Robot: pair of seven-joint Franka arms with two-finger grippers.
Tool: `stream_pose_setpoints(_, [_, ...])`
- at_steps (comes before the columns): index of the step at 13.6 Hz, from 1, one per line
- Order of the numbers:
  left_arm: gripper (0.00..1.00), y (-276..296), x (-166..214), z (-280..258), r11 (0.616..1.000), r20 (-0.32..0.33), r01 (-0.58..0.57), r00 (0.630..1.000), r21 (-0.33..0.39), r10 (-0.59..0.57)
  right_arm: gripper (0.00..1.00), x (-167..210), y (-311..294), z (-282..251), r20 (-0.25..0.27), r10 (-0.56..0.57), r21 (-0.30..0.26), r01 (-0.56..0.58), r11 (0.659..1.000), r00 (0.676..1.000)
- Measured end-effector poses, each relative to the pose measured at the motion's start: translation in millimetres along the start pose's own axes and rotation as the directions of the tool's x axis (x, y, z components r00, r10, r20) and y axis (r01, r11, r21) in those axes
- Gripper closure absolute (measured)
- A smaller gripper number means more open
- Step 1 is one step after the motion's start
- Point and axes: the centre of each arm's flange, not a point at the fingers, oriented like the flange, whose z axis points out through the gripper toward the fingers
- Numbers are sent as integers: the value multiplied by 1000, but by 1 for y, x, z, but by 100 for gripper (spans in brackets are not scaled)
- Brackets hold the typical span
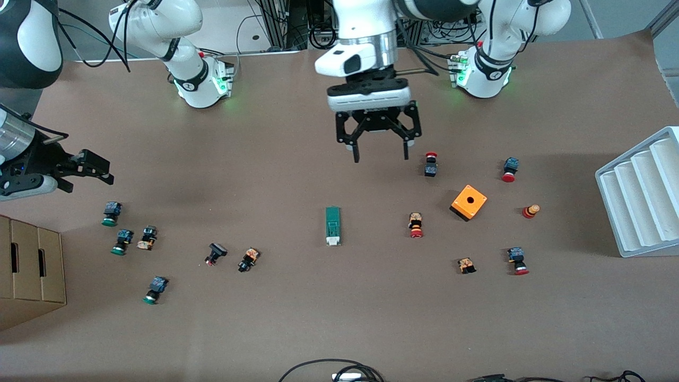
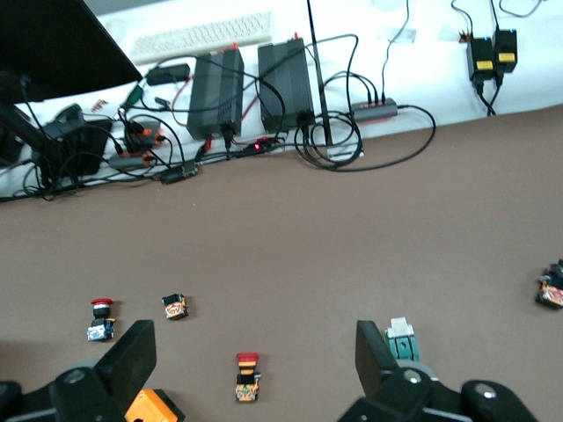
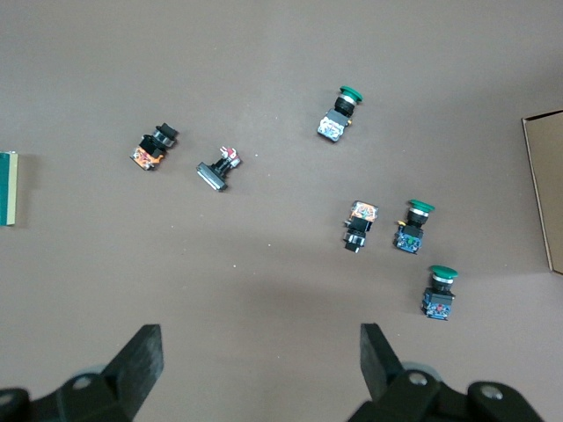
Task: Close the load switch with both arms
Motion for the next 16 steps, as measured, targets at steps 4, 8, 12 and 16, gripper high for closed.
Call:
stream_pose_setpoints(4, [0, -51, 24, -7, 997, 60, -8, 998, -73, 13, 0, 0, 0, 0, 0, 0, 0, 0, 1000, 1000])
stream_pose_setpoints(8, [0, -106, 46, 9, 990, 137, 77, 989, -118, -60, 0, 0, 0, 0, 0, 0, 0, 0, 1000, 1000])
stream_pose_setpoints(12, [0, -157, 54, 20, 995, 191, 78, 980, -66, -64, 0, 0, 0, 0, 0, -1, 0, 1, 1000, 1000])
stream_pose_setpoints(16, [0, -205, 58, 37, 989, 255, 129, 961, -73, -106, 0, 0, 0, 0, 0, -2, 0, 2, 1000, 1000])
